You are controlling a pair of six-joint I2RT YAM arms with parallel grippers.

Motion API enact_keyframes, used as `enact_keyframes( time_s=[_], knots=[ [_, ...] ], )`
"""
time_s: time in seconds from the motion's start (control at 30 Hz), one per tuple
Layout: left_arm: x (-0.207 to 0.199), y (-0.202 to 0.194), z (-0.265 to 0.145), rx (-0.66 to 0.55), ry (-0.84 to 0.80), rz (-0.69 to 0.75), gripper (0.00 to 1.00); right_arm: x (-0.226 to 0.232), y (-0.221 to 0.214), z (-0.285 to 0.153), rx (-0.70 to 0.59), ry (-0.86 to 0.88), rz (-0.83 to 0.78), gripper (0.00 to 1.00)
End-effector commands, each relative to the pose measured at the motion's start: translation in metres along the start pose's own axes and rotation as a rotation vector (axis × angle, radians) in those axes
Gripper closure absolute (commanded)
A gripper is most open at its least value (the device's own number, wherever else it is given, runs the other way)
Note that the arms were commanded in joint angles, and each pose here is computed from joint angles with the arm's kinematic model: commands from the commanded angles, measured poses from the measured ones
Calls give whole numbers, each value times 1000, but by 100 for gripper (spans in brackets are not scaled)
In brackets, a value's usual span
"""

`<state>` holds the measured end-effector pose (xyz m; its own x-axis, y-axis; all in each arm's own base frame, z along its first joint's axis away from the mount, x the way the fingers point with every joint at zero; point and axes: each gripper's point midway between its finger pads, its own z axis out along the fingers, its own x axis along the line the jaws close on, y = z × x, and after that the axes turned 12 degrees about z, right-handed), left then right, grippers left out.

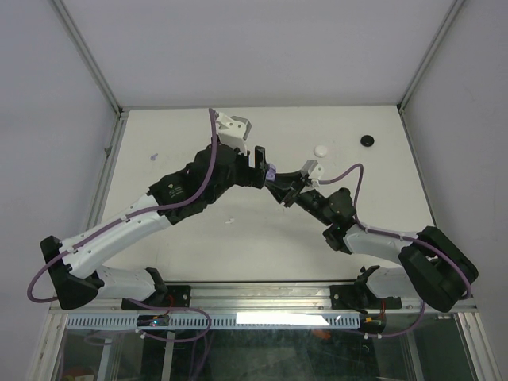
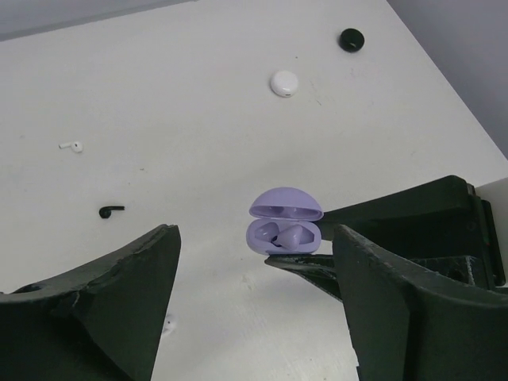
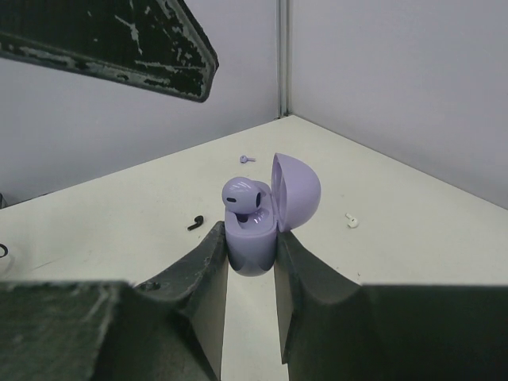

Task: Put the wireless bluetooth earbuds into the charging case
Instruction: Place the earbud in the charging case.

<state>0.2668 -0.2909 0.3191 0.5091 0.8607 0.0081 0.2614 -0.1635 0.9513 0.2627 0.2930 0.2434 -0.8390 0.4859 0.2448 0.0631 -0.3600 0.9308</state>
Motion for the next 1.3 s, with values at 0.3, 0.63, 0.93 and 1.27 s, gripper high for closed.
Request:
enact_keyframes(
  time_s=[0.3, 0.63, 0.93, 1.27],
  knots=[
    [-10, -5, 10, 18, -52, -31, 13, 7, 26, 2, -84, 14, -8, 100],
    [3, -28, 22, 70, -3, -28, 13, 9, 30, 2, -90, 21, -7, 100],
    [12, -36, 22, 86, 11, -35, 13, 9, 31, -1, -95, 15, -12, 100],
    [12, -33, 5, 61, -27, -45, 13, 8, 34, 0, -100, 12, -21, 100]
  ],
)
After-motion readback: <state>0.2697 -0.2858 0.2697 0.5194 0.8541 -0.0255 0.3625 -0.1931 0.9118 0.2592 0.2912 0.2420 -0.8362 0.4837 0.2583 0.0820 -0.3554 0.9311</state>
